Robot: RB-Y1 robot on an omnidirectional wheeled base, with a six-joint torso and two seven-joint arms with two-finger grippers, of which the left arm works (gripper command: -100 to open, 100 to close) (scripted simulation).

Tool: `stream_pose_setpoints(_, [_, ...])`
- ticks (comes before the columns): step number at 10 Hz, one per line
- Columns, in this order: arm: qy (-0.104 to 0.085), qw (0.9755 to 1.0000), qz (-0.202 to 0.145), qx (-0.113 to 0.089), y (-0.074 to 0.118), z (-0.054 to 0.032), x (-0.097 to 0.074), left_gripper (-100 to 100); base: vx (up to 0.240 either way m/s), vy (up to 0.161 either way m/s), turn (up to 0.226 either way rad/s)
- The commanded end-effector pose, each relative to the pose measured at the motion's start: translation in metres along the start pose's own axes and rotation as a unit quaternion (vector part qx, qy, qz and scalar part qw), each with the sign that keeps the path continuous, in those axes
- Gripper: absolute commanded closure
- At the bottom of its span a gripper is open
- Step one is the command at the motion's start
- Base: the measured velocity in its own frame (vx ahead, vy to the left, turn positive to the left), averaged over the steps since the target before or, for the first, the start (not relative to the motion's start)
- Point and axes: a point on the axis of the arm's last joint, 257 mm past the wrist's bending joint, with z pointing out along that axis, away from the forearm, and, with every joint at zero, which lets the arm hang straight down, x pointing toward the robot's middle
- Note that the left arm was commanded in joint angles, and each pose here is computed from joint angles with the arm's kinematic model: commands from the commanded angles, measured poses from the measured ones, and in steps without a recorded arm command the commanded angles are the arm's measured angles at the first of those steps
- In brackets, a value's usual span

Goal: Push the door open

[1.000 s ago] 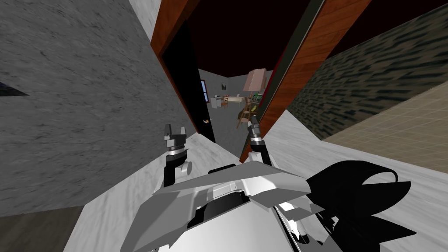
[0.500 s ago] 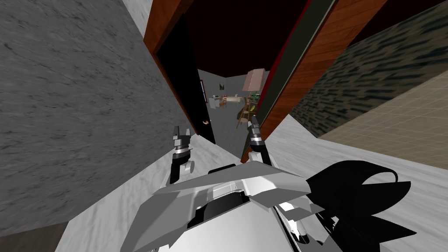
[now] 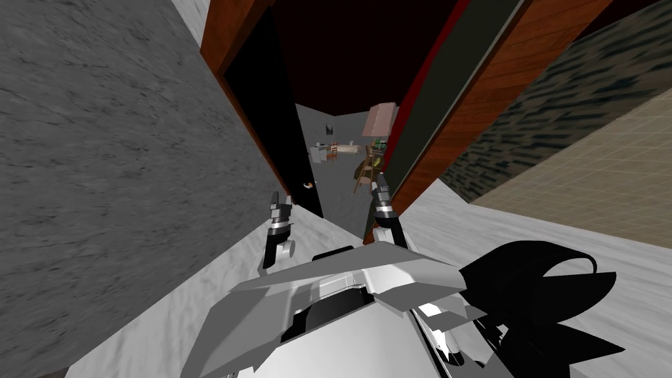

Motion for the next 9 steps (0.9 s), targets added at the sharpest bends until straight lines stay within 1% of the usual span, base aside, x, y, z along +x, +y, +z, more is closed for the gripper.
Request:
stream_pose_setpoints(1, [0.005, 0.9999, -0.004, -0.012, 0.016, -0.0027, 0.005, -100, 0.085, 0.102, -0.095])
stream_pose_setpoints(3, [0.011, 0.9996, -0.008, -0.024, 0.032, -0.0048, 0.01, -100, 0.084, 0.096, -0.088])
stream_pose_setpoints(5, [0.017, 0.9989, -0.012, -0.042, 0.053, -0.0096, 0.014, -100, 0.079, 0.104, -0.113])
stream_pose_setpoints(6, [0.017, 0.9989, -0.012, -0.042, 0.053, -0.0096, 0.014, -100, 0.061, 0.057, -0.009])
stream_pose_setpoints(7, [0.02, 0.9985, -0.014, -0.05, 0.063, -0.0117, 0.016, -100, 0.046, 0.052, -0.04])
stream_pose_setpoints(9, [0.026, 0.9974, -0.018, -0.064, 0.08, -0.0156, 0.021, -100, 0.065, 0.09, -0.101])
